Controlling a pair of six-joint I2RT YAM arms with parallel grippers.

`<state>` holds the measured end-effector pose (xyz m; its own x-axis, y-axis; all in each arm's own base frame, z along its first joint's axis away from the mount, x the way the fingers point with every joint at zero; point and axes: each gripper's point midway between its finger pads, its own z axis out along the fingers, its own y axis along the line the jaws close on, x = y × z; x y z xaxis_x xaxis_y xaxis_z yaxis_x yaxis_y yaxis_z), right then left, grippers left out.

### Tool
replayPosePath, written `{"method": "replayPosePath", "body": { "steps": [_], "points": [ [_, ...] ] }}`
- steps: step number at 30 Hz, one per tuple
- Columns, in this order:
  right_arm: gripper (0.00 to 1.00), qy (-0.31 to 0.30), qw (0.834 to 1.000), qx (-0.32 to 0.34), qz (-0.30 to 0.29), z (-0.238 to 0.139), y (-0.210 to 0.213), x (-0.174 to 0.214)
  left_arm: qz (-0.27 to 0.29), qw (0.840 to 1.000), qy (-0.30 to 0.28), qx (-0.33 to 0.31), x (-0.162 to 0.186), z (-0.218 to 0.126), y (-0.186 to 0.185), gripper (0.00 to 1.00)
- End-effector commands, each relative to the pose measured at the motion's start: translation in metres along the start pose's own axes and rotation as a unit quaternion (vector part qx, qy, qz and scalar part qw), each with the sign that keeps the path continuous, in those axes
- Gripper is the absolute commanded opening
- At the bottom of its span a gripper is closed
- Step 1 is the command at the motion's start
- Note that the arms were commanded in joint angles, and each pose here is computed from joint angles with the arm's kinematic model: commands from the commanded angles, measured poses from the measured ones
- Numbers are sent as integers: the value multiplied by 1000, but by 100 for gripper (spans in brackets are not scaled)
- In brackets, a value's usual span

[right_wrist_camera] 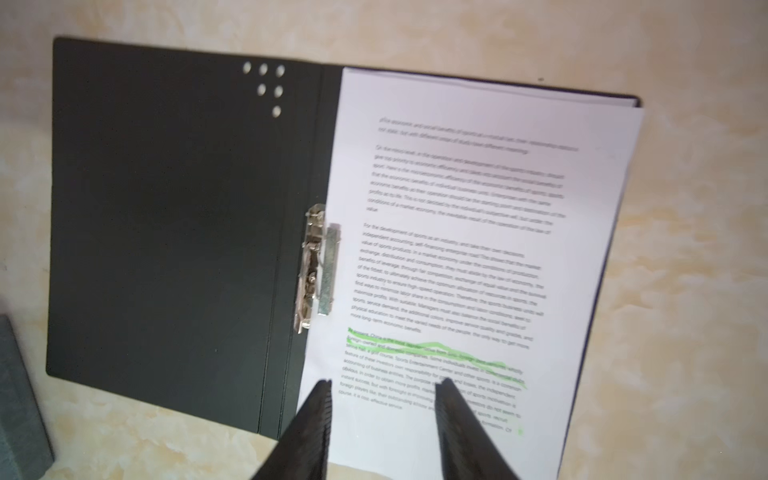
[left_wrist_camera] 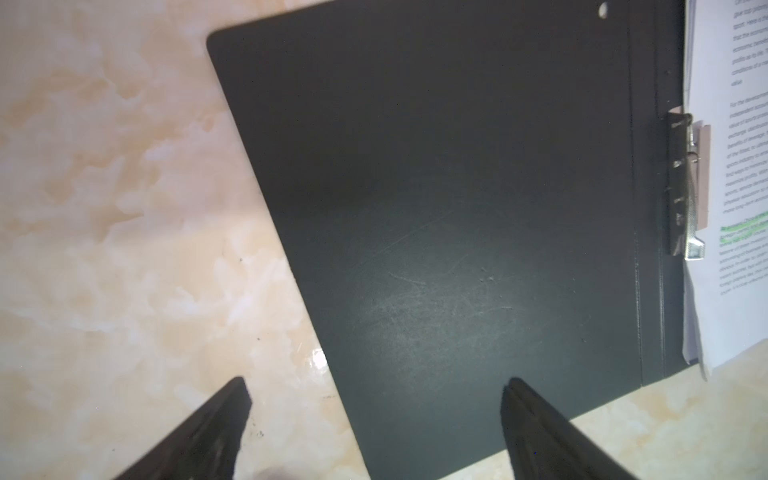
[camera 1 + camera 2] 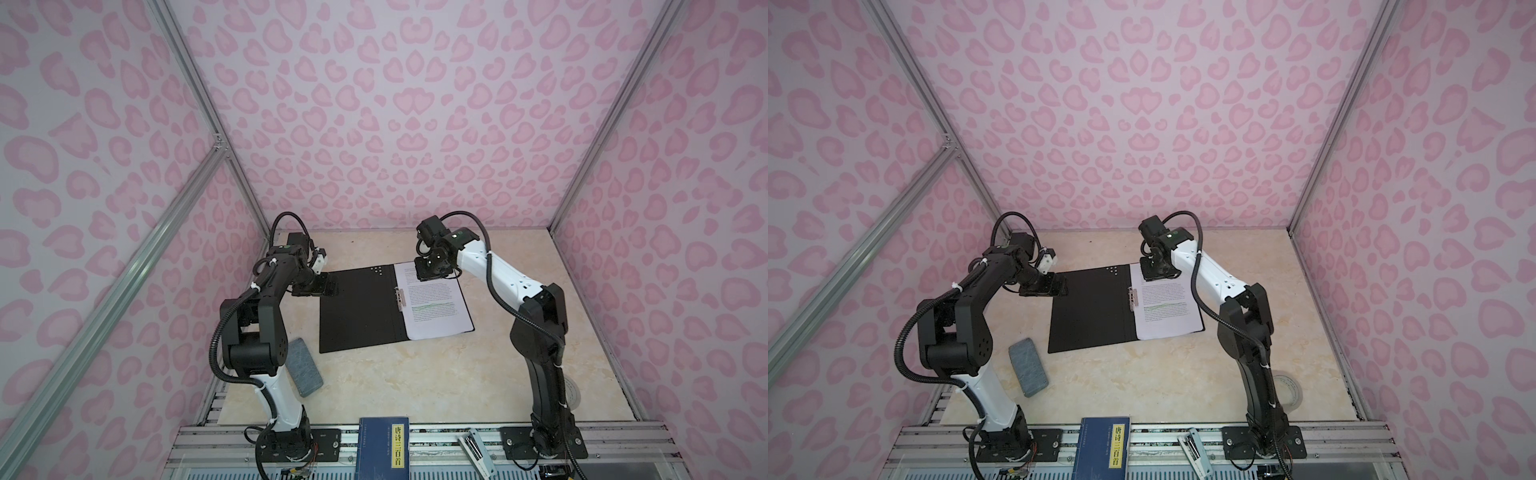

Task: Put the files into the folder
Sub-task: 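Lift the right gripper off the clip and withdraw both grippers from the folder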

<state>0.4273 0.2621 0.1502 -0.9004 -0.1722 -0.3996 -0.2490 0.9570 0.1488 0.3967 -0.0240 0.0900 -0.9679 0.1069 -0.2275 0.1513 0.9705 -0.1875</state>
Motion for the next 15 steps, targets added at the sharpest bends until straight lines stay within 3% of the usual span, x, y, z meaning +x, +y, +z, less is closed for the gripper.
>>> {"method": "replayPosePath", "body": {
  "steps": [1,8,15],
  "points": [
    [46,-61,997,-32,38,-8,-18,-18,-26,998,32,40,14,8,-8,97],
    [46,-50,991,-52,117,5,-98,21,-51,996,57,34,26,23,1,97],
    [46,-47,983,-76,163,30,-132,40,-63,995,72,10,31,30,14,97]
  ]
}}
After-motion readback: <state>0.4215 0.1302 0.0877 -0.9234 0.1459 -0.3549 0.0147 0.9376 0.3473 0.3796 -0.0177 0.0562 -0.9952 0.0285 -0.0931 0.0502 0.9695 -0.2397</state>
